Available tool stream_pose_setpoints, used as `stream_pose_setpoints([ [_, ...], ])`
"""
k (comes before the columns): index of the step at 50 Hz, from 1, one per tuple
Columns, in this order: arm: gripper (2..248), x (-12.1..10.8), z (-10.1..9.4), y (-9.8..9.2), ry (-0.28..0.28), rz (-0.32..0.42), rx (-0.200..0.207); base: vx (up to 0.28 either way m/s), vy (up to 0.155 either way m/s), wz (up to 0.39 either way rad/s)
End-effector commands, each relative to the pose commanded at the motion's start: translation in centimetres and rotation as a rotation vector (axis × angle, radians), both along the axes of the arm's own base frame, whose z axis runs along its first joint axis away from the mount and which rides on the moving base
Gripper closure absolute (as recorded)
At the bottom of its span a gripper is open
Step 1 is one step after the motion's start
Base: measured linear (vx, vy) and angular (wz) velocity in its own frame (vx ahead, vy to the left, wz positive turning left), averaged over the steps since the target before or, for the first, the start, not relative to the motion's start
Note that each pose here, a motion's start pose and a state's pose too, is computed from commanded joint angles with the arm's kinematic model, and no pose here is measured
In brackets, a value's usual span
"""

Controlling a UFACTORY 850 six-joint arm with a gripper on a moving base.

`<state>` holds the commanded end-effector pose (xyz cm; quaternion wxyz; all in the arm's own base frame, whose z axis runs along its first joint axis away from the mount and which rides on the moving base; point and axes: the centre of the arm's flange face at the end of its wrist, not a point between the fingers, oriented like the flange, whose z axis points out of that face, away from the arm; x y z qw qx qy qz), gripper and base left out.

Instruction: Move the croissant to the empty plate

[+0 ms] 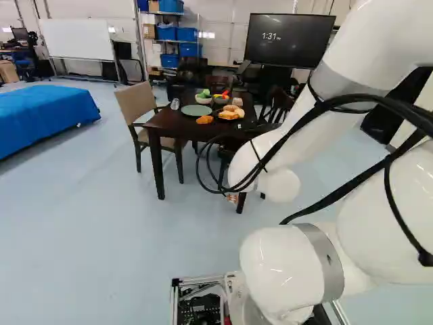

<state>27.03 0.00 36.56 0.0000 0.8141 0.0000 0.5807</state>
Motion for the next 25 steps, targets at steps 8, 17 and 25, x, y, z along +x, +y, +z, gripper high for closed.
stream_pose_setpoints([
  [8,3,0.00,0.00,0.00,0.000,0.000,0.000,0.098,0.044,-0.014],
  [17,3,0.00,0.00,0.00,0.000,0.000,0.000,0.104,0.046,-0.016],
  [25,3,0.00,0.00,0.00,0.000,0.000,0.000,0.110,0.041,-0.014],
])
